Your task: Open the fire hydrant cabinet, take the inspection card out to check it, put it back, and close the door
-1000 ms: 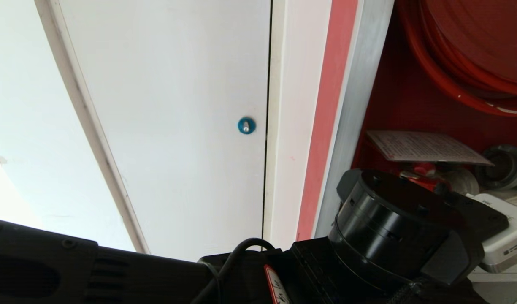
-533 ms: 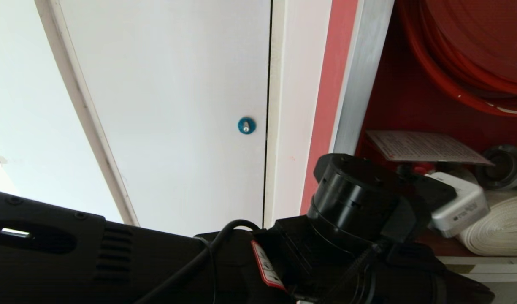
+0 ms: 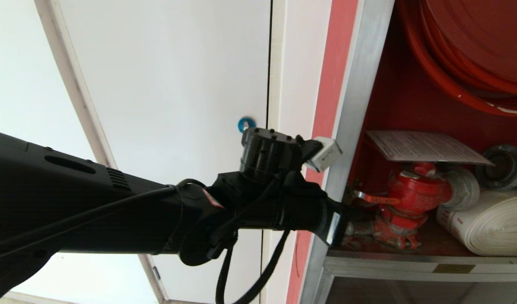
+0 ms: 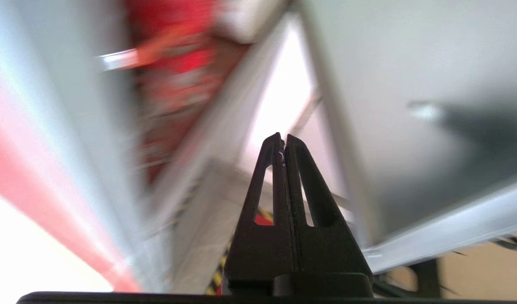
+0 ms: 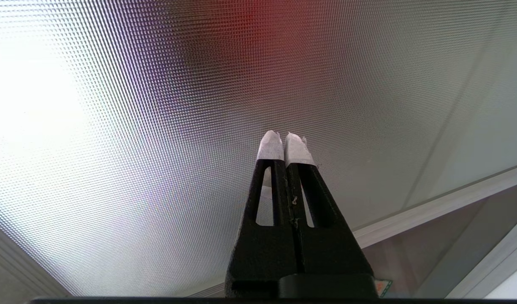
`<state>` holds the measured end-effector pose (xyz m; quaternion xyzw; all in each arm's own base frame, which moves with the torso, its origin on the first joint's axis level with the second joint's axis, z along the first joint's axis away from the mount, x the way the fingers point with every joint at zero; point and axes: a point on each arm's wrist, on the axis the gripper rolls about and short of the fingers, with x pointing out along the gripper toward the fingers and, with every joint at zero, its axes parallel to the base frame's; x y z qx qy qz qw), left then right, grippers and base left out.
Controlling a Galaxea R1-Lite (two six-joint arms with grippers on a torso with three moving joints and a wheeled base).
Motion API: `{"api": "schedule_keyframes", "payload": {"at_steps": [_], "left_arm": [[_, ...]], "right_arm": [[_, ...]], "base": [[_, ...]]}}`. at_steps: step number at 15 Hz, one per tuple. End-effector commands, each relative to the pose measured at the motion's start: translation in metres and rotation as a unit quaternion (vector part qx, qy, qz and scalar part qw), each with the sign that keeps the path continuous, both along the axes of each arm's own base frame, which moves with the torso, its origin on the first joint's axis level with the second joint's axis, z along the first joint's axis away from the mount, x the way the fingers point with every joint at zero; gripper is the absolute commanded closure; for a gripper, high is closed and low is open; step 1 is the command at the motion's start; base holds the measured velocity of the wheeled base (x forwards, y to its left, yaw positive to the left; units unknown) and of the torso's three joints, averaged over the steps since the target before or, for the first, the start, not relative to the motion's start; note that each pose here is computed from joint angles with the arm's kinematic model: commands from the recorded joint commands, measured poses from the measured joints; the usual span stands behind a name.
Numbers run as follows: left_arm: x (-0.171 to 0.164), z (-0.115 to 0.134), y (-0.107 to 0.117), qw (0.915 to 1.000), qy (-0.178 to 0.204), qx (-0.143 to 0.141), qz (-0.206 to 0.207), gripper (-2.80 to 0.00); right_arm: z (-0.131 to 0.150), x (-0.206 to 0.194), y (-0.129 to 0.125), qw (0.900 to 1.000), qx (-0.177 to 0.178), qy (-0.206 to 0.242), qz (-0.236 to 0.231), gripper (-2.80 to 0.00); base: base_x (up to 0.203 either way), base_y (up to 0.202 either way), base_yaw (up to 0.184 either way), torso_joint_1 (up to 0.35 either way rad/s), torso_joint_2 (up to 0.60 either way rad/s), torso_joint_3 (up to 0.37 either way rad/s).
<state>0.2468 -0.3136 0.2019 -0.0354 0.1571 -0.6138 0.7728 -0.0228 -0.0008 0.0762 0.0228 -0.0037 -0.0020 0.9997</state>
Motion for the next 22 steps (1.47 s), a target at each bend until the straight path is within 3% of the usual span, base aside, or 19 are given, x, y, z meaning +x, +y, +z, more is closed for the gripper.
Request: {"api": "schedule_keyframes", "payload": {"at_steps": [1,5,8,12,16,19,20,22], "left_arm": [[0.021,-0.006,0.023,0.9992,0.006,0.009,0.038,0.00],[0.048,-0.002,0.084,0.9927,0.005,0.016,0.119,0.00],[0.046,0.004,0.137,0.9843,-0.006,0.024,0.175,0.00],[0.020,0.011,0.191,0.9732,-0.016,0.028,0.228,0.00],[-0.029,0.034,0.232,0.9604,-0.077,0.014,0.267,0.00],[-0.071,0.052,0.265,0.9388,-0.126,-0.008,0.321,0.00],[-0.089,0.059,0.275,0.9278,-0.149,-0.019,0.341,0.00],[-0.127,0.070,0.293,0.8934,-0.192,-0.030,0.405,0.00]], "right_arm": [[0.000,0.000,0.000,1.000,0.000,0.001,0.000,0.00],[0.000,0.000,0.000,1.000,0.000,0.001,0.000,0.00],[0.000,0.000,0.000,1.000,0.000,0.001,0.000,0.00],[0.000,0.000,0.000,1.000,0.000,0.001,0.000,0.00],[0.000,0.000,0.000,1.000,0.000,0.001,0.000,0.00],[0.000,0.000,0.000,1.000,0.000,0.001,0.000,0.00],[0.000,0.000,0.000,1.000,0.000,0.001,0.000,0.00],[0.000,0.000,0.000,1.000,0.000,0.001,0.001,0.00]], "base": [[0.000,0.000,0.000,0.000,0.00,0.000],[0.000,0.000,0.000,0.000,0.00,0.000],[0.000,0.000,0.000,0.000,0.00,0.000],[0.000,0.000,0.000,0.000,0.00,0.000],[0.000,0.000,0.000,0.000,0.00,0.000],[0.000,0.000,0.000,0.000,0.00,0.000],[0.000,0.000,0.000,0.000,0.00,0.000],[0.000,0.000,0.000,0.000,0.00,0.000]]}}
